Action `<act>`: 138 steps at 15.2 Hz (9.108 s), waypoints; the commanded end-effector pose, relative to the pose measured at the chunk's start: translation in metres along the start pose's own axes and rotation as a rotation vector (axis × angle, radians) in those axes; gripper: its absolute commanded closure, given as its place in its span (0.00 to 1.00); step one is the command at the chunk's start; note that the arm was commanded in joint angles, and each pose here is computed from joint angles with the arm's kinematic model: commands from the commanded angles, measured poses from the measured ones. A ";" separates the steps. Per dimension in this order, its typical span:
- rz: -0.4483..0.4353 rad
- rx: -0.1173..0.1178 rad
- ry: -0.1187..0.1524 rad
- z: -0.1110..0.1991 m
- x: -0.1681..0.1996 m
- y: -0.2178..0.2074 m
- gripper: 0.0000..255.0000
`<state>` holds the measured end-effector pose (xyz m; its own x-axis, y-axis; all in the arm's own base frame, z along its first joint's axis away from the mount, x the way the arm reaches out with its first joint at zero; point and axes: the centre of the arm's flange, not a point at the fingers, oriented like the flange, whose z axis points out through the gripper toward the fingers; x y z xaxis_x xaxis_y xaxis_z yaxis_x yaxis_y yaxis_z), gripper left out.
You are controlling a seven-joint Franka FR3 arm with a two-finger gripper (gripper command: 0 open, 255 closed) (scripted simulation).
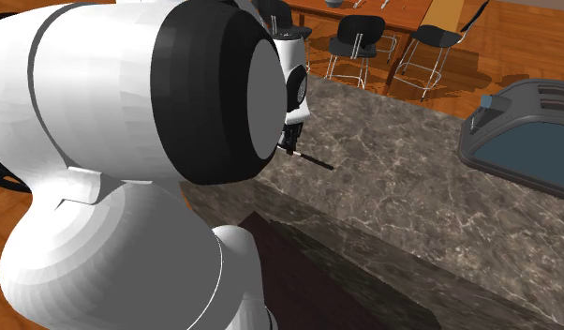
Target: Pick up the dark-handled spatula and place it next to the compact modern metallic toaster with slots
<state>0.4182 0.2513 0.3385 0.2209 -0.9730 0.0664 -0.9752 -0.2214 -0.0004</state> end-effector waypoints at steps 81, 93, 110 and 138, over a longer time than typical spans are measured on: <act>0.000 0.000 0.000 -0.283 0.269 -0.023 1.00; 0.000 0.000 0.000 -0.273 0.427 -0.037 1.00; 0.000 0.000 0.000 -0.201 0.464 -0.041 1.00; 0.000 0.000 0.000 -0.054 0.454 -0.041 1.00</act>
<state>0.5568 -0.1793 0.4279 0.2208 -0.9731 0.0663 -0.9752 -0.2213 -0.0001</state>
